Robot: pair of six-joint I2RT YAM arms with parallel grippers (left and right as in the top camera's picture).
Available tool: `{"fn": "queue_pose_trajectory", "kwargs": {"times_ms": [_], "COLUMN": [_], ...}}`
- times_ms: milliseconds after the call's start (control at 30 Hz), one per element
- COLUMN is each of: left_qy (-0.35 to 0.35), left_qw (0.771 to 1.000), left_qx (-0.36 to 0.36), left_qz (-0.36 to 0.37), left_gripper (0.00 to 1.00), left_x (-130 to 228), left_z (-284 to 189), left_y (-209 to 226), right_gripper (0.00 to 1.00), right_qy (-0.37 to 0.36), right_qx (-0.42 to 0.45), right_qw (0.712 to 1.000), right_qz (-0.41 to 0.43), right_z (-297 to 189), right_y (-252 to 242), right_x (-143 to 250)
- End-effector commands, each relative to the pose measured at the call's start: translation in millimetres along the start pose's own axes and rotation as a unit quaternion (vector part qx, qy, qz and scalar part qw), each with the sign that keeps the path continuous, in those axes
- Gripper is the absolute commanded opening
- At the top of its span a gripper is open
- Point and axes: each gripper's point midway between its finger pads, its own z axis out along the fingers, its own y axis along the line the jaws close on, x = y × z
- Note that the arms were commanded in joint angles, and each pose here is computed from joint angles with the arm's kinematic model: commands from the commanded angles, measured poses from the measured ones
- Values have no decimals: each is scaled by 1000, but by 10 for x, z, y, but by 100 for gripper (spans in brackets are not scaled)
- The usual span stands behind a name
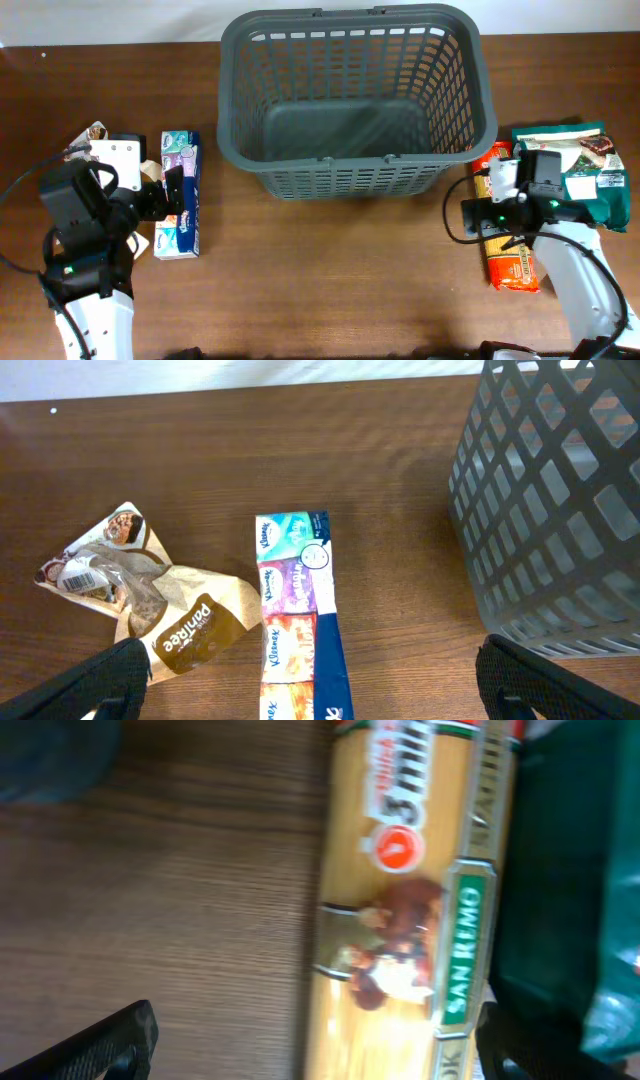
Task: Pack container
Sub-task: 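Lower the right gripper and grasp the 3 mins spaghetti pack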
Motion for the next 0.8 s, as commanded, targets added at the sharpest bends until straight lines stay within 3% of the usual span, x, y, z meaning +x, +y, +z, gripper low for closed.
{"fn": "queue_pose_trajectory", "kwargs": {"times_ms": [0, 233, 767], "left_qy": [4, 4, 6], "left_qw": [1000, 1000, 1000], "left_qx": [-7, -8, -19], "left_qz": [-4, -4, -4], "left_gripper": [99, 99, 99], "left_x": [18, 18, 26], "left_z": [6, 6, 5], "left_y": [37, 39, 77], "right_gripper": [99, 99, 99], "right_qy": [0, -8, 26], "right_qx": [1, 6, -32], "right_qw": [999, 995, 995], "right_qz": [45, 104, 87], "right_z": [18, 8, 360], "right_y": [-194, -501, -419], "right_x": [74, 157, 231]}}
